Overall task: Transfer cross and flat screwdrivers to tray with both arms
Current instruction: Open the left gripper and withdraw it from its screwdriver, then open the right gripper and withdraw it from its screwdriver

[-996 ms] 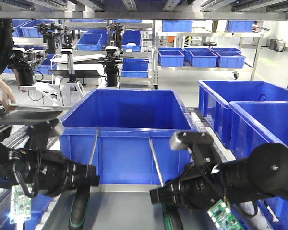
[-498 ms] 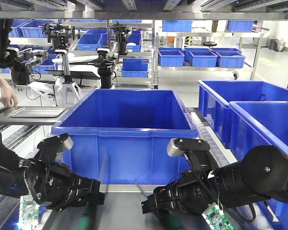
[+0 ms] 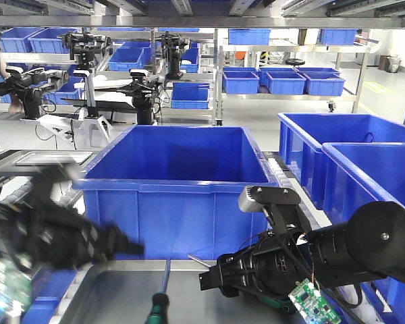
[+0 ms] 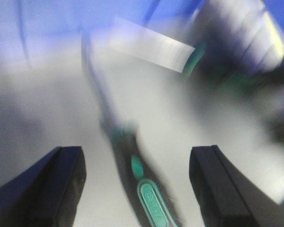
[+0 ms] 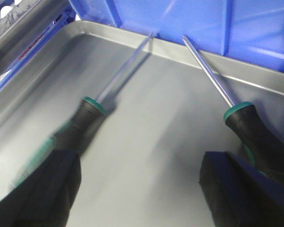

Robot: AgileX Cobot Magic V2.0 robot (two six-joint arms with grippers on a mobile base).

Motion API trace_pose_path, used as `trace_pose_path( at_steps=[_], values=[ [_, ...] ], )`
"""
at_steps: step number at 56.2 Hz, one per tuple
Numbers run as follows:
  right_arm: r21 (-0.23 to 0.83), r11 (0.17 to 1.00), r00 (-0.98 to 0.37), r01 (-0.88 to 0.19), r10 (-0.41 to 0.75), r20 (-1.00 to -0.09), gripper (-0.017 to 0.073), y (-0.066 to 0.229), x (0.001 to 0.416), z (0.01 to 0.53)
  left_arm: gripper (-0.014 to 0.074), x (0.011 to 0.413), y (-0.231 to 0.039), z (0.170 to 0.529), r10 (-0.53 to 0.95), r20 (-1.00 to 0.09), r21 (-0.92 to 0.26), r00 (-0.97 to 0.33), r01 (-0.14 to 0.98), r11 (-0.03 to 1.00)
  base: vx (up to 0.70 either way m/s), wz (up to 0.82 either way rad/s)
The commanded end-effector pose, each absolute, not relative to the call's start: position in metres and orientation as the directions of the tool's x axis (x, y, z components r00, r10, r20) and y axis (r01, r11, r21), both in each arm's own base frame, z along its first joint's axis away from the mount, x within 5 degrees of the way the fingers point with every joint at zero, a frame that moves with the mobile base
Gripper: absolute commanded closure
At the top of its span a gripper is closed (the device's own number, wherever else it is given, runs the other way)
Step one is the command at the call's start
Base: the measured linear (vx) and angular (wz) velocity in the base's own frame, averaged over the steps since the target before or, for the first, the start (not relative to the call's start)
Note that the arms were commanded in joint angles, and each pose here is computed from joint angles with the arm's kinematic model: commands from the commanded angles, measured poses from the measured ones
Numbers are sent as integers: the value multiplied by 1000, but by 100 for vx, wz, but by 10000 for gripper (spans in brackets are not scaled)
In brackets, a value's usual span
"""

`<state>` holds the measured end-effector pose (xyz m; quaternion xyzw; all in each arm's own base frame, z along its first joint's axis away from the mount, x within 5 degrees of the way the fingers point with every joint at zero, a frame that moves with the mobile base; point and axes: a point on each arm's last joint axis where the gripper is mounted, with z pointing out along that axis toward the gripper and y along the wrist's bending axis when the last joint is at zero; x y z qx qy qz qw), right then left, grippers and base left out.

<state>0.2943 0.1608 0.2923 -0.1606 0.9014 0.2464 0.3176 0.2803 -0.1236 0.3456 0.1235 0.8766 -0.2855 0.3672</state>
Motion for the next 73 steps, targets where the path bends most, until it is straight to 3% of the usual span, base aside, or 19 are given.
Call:
trace_pose_path(
  at_steps=[1, 11, 25, 33, 42, 56, 62, 73],
  values=[
    [343, 822, -676, -455, -68, -733, -34, 159, 294, 321, 3, 267, -116, 391, -120, -831, -404, -543, 441, 801, 0, 0],
    [343, 822, -676, -455, -68, -733, -34, 159, 294, 321, 3, 254, -110, 409, -153, -867, -389, -474, 453, 802, 0, 0],
    [343, 822, -676, -455, -68, -733, -34, 159, 294, 321, 18, 256, -108, 408, -130, -881, -353, -454, 450, 820, 0, 0],
    [344, 822, -677, -454, -68, -733, -34, 159, 294, 321, 76, 240, -96, 399, -76, -912, -259, -404, 422, 869, 0, 0],
    [344, 822, -677, -454, -68, -733, -34, 159, 294, 321, 202, 187, -65, 363, -121, -944, -221, -306, 317, 923, 0, 0],
    [344, 822, -677, -454, -68, -733, -34, 159, 294, 321, 487, 110, -21, 279, -50, -976, -88, -214, 172, 981, 0, 0],
    [344, 822, -677, -454, -68, -733, -34, 159, 294, 321, 598, 90, -12, 248, -65, -979, -89, -194, 114, 990, 0, 0],
    [344, 822, -677, -454, -68, -733, -34, 159, 294, 321, 601, 67, -3, 216, -86, -994, -89, -64, 42, 995, 0, 0]
  ],
)
